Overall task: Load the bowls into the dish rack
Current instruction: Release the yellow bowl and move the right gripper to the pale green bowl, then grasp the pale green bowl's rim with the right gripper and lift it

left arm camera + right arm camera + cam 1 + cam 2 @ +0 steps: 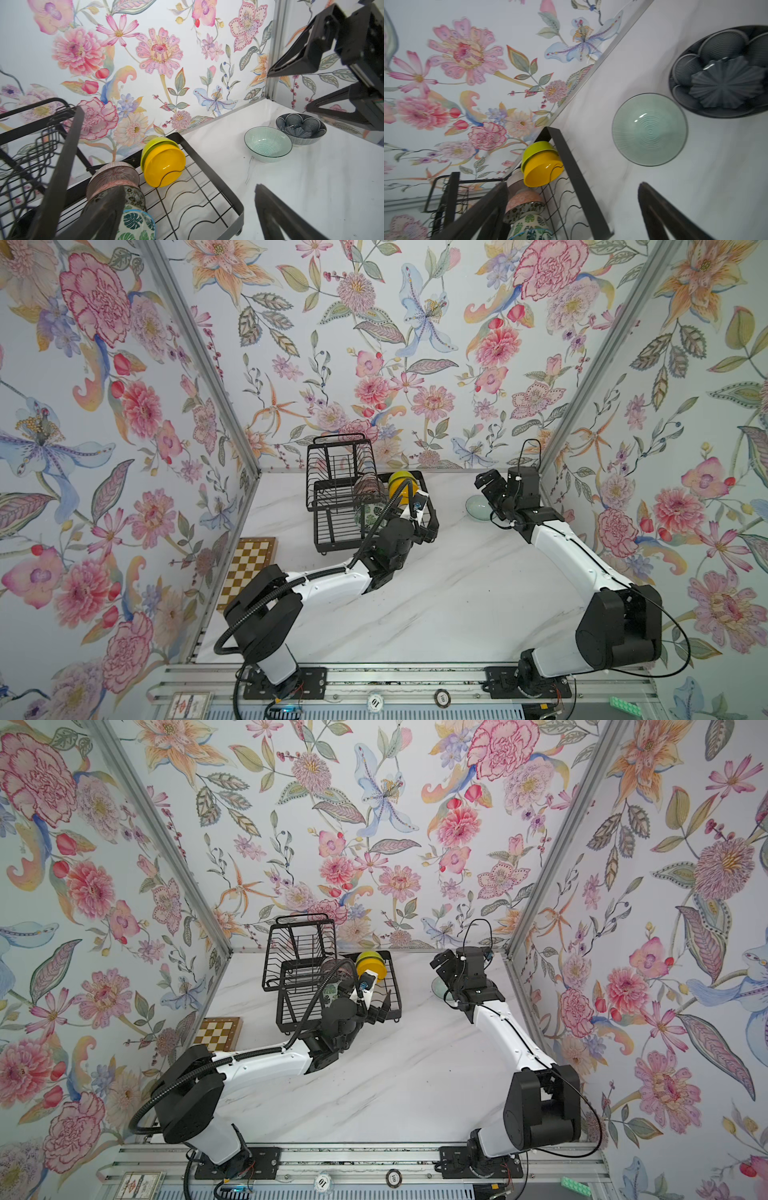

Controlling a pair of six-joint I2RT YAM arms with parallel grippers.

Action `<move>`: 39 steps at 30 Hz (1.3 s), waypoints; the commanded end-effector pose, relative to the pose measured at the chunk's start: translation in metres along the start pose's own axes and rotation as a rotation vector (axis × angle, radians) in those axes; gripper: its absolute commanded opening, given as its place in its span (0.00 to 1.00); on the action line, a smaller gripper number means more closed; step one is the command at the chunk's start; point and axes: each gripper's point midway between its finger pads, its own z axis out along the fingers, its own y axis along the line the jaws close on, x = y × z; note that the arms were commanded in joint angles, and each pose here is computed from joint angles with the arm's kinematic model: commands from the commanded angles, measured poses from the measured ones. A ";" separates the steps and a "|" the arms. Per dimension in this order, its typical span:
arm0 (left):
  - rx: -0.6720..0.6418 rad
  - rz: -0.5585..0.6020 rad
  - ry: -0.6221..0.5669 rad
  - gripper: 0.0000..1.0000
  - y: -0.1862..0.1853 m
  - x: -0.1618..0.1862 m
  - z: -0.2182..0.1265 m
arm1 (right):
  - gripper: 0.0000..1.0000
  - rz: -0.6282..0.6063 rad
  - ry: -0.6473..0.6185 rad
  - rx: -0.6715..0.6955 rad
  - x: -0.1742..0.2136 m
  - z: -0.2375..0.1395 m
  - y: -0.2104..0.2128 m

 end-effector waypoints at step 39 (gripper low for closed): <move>0.165 -0.039 0.101 0.99 -0.059 0.034 0.022 | 0.52 0.011 0.304 0.177 0.045 0.123 -0.129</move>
